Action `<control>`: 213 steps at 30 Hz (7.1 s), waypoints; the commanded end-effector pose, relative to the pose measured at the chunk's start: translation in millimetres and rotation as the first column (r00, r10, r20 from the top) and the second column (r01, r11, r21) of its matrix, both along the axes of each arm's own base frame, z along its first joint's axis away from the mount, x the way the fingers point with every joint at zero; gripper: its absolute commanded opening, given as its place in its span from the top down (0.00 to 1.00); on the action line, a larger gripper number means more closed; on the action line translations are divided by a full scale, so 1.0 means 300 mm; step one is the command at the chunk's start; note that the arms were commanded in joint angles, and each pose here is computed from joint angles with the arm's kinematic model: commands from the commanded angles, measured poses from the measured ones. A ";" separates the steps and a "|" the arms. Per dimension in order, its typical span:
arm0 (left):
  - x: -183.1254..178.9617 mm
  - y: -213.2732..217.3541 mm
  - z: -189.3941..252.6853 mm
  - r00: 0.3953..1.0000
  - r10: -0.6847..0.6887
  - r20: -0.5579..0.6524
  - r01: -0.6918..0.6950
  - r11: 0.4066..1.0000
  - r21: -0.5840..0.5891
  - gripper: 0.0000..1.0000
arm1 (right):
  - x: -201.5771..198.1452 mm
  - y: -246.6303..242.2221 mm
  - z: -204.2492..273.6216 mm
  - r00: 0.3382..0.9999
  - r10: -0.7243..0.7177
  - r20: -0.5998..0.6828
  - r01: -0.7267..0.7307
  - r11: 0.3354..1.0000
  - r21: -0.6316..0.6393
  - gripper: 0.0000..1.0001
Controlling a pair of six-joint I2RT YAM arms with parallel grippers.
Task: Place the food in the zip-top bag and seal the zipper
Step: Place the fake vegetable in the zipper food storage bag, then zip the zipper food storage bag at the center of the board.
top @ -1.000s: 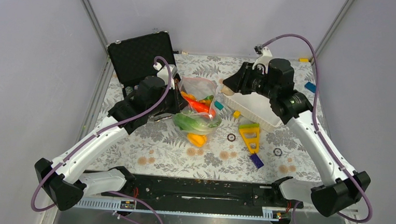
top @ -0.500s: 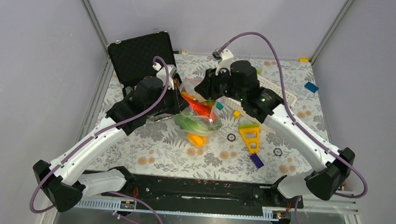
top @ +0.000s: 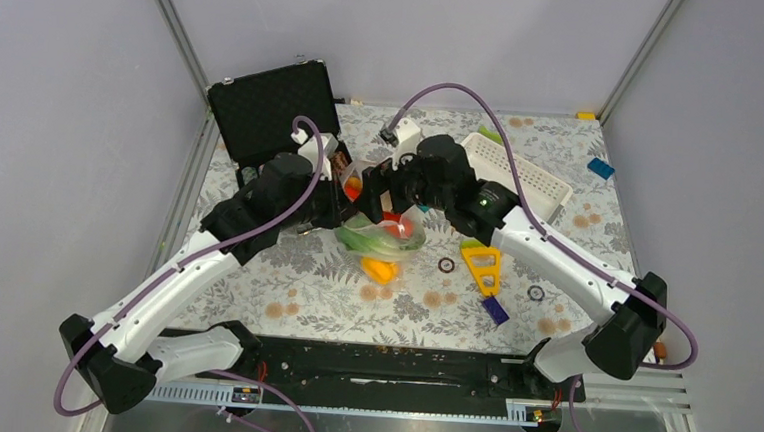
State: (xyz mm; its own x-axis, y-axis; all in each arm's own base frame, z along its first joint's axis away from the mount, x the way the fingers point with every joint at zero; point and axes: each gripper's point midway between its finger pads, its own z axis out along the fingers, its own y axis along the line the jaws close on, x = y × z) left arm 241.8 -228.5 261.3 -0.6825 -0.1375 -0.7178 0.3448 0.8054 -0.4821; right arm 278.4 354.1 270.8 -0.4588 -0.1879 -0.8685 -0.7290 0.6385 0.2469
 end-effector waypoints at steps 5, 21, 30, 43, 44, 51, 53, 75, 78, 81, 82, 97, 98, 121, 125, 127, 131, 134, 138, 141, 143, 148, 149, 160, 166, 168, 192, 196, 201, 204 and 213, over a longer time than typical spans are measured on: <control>-0.009 0.056 0.140 0.981 -0.025 0.194 0.023 1.000 0.016 0.93 | -0.122 0.030 0.245 0.936 0.204 0.288 -0.262 0.948 0.179 0.00; 0.011 0.073 0.190 0.980 0.133 0.148 -0.115 0.986 -0.125 0.92 | -0.266 -0.160 0.277 0.944 0.137 0.301 -0.215 0.946 0.244 0.00; 0.040 0.094 0.176 0.966 0.253 0.052 -0.244 0.959 -0.145 0.94 | -0.306 -0.220 0.050 0.887 0.233 0.399 -0.285 0.956 0.076 0.06; 0.001 0.097 0.162 0.971 0.238 0.006 -0.235 0.961 -0.150 0.93 | -0.170 -0.154 0.054 0.771 0.099 0.629 -0.241 0.959 0.145 0.13; 0.000 0.097 0.161 0.972 0.236 0.005 -0.233 0.961 -0.148 0.93 | -0.164 -0.153 0.053 0.766 0.096 0.635 -0.238 0.961 0.142 0.13; -0.005 0.097 0.164 0.975 0.220 0.017 -0.216 0.966 -0.140 0.93 | -0.113 -0.182 0.015 0.779 0.050 0.625 -0.177 0.974 0.143 0.15; -0.008 0.095 0.159 0.978 0.208 0.020 -0.204 0.970 -0.132 0.93 | -0.092 -0.194 0.009 0.786 0.033 0.618 -0.166 0.973 0.159 0.16; -0.032 0.092 0.126 0.985 0.173 -0.006 -0.173 0.979 -0.104 0.93 | -0.045 -0.123 0.042 0.750 0.143 0.645 -0.390 0.884 0.258 0.33; -0.035 0.091 0.126 0.985 0.171 -0.006 -0.170 0.980 -0.105 0.94 | -0.044 -0.116 0.051 0.748 0.145 0.648 -0.399 0.878 0.263 0.35; -0.034 0.093 0.125 0.985 0.172 -0.003 -0.171 0.980 -0.104 0.93 | -0.049 -0.113 0.064 0.742 0.149 0.654 -0.410 0.872 0.267 0.40; -0.034 0.095 0.124 0.985 0.175 -0.003 -0.174 0.980 -0.101 0.93 | -0.051 -0.111 0.069 0.742 0.149 0.654 -0.414 0.869 0.271 0.46; -0.052 0.231 0.314 0.943 0.257 0.210 -0.239 0.965 -0.106 0.25 | -0.213 -0.158 0.152 0.714 0.337 0.613 -0.581 0.774 0.252 0.97; -0.058 0.235 0.354 0.938 0.248 0.243 -0.224 0.967 -0.120 0.20 | -0.229 -0.164 0.168 0.712 0.339 0.614 -0.587 0.768 0.257 0.97; -0.192 -0.244 0.449 0.493 -0.692 0.527 0.653 0.695 0.302 0.01 | -0.293 -0.222 0.231 0.884 0.388 0.259 -0.461 0.816 0.349 1.00; -0.176 -0.272 0.438 0.453 -0.724 0.520 0.672 0.661 0.335 0.09 | -0.306 -0.224 0.208 0.877 0.418 0.235 -0.476 0.816 0.327 1.00; -0.179 -0.279 0.441 0.431 -0.739 0.518 0.683 0.642 0.348 0.17 | -0.312 -0.223 0.206 0.871 0.432 0.234 -0.488 0.810 0.325 1.00; -0.165 -0.281 0.416 0.420 -0.754 0.506 0.679 0.630 0.376 0.32 | -0.314 -0.219 0.201 0.866 0.447 0.223 -0.498 0.806 0.319 1.00; -0.162 -0.289 0.409 0.414 -0.760 0.501 0.686 0.622 0.377 0.40 | -0.309 -0.220 0.195 0.870 0.445 0.212 -0.492 0.813 0.312 1.00; -0.172 -0.303 0.396 0.401 -0.776 0.486 0.714 0.598 0.365 0.41 | -0.290 -0.224 0.203 0.889 0.407 0.212 -0.456 0.832 0.316 1.00; -0.167 -0.307 0.387 0.419 -0.774 0.475 0.715 0.604 0.353 0.42 | -0.272 -0.232 0.207 0.918 0.358 0.171 -0.396 0.858 0.329 1.00; -0.172 -0.310 0.384 0.420 -0.774 0.473 0.722 0.601 0.342 0.42 | -0.268 -0.236 0.202 0.931 0.336 0.144 -0.366 0.868 0.337 1.00; -0.197 -0.320 0.374 0.390 -0.790 0.472 0.754 0.569 0.328 0.42 | -0.262 -0.234 0.196 0.941 0.323 0.096 -0.336 0.872 0.356 1.00; -0.198 -0.321 0.373 0.388 -0.789 0.476 0.755 0.569 0.327 0.43 | -0.267 -0.233 0.195 0.939 0.331 0.095 -0.342 0.869 0.357 1.00; -0.176 -0.333 0.353 0.374 -0.772 0.514 0.735 0.585 0.343 0.55 | -0.272 -0.229 0.212 0.942 0.329 0.070 -0.330 0.863 0.384 1.00; -0.151 -0.335 0.346 0.399 -0.757 0.518 0.711 0.612 0.347 0.61 | -0.287 -0.225 0.224 0.933 0.351 0.075 -0.350 0.846 0.402 1.00; -0.152 -0.337 0.346 0.395 -0.757 0.520 0.714 0.610 0.344 0.62 | -0.287 -0.223 0.224 0.933 0.353 0.072 -0.351 0.845 0.404 1.00; -0.132 -0.314 0.319 0.309 -0.839 0.448 0.701 0.519 0.489 1.00 | -0.212 -0.336 0.261 0.986 0.066 0.153 -0.124 0.906 0.405 1.00; -0.102 -0.306 0.303 0.352 -0.835 0.424 0.676 0.540 0.502 1.00 | -0.213 -0.344 0.239 0.988 0.049 0.147 -0.107 0.903 0.417 1.00; -0.104 -0.254 0.267 0.347 -0.852 0.392 0.641 0.521 0.564 1.00 | -0.221 -0.356 0.185 0.987 0.058 0.151 -0.112 0.918 0.381 1.00; -0.098 -0.233 0.234 0.343 -0.857 0.384 0.618 0.514 0.595 1.00 | -0.256 -0.345 0.192 0.977 0.109 0.184 -0.176 0.898 0.403 1.00; -0.020 -0.202 0.180 0.447 -0.832 0.329 0.604 0.552 0.575 1.00 | -0.268 -0.354 0.199 0.967 0.099 0.234 -0.193 0.886 0.422 1.00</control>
